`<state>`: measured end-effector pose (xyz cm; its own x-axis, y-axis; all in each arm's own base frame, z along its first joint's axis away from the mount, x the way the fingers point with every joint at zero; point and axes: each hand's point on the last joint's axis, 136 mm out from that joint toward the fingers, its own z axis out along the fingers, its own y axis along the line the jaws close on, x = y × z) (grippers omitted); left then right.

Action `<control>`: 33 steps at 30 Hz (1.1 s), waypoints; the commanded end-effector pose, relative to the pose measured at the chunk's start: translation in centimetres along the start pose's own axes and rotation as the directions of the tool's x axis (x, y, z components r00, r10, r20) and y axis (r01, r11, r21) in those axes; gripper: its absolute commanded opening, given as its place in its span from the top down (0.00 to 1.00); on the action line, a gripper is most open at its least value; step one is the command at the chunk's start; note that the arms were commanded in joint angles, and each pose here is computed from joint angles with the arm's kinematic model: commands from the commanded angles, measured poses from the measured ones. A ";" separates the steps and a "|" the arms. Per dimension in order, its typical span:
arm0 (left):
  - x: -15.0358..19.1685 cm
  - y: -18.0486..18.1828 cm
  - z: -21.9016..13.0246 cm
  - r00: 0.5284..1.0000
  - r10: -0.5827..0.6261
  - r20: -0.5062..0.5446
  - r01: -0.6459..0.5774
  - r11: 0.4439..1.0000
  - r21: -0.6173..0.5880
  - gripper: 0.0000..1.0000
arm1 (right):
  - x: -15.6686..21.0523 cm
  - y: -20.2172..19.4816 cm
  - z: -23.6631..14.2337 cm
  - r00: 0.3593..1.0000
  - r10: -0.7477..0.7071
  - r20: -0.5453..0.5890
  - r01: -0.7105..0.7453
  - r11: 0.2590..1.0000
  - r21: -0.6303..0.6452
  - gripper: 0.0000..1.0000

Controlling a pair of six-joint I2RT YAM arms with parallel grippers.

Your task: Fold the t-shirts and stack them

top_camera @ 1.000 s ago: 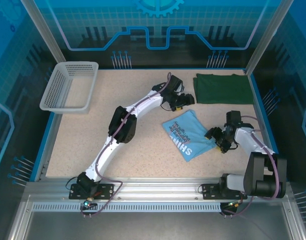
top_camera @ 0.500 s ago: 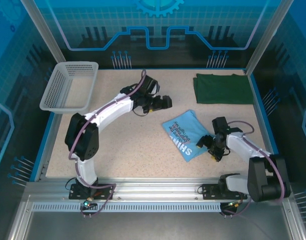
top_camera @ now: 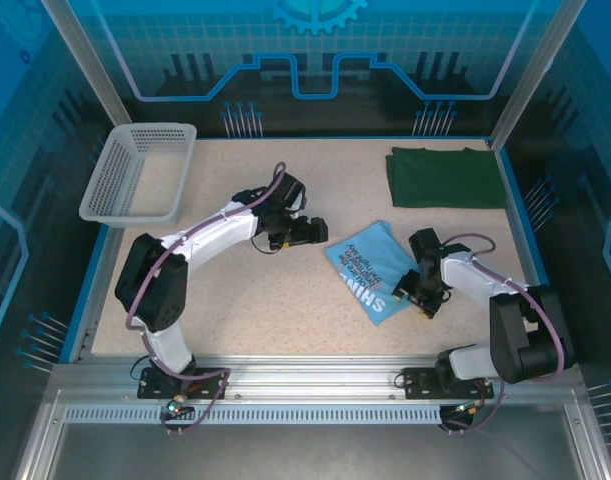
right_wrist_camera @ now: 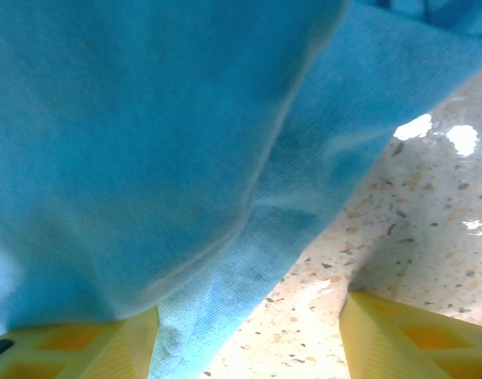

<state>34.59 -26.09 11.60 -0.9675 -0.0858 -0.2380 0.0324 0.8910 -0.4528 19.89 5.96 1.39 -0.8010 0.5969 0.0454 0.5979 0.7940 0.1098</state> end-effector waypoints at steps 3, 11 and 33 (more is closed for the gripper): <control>-0.5 -0.4 -2.1 0.998 0.050 0.032 -0.050 0.999 -0.003 0.09 | -1.3 5.6 -1.3 0.997 -0.038 0.070 0.055 0.968 -0.246 0.36; -0.2 -0.3 -2.4 0.998 0.055 0.030 -0.055 0.998 0.001 0.09 | -0.4 3.5 -1.0 0.999 0.004 0.049 0.005 0.982 -0.187 0.36; -0.1 1.7 -3.7 0.997 -0.040 0.063 0.041 0.999 -0.011 0.09 | -6.4 9.2 -0.7 0.962 -0.211 0.173 0.232 0.966 -0.112 1.00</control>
<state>33.81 -24.72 13.42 -0.9594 -0.0896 -0.2676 0.0445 0.8883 -0.4570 28.44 9.22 2.05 -0.8509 0.5219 -0.0602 0.4908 0.8306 0.2629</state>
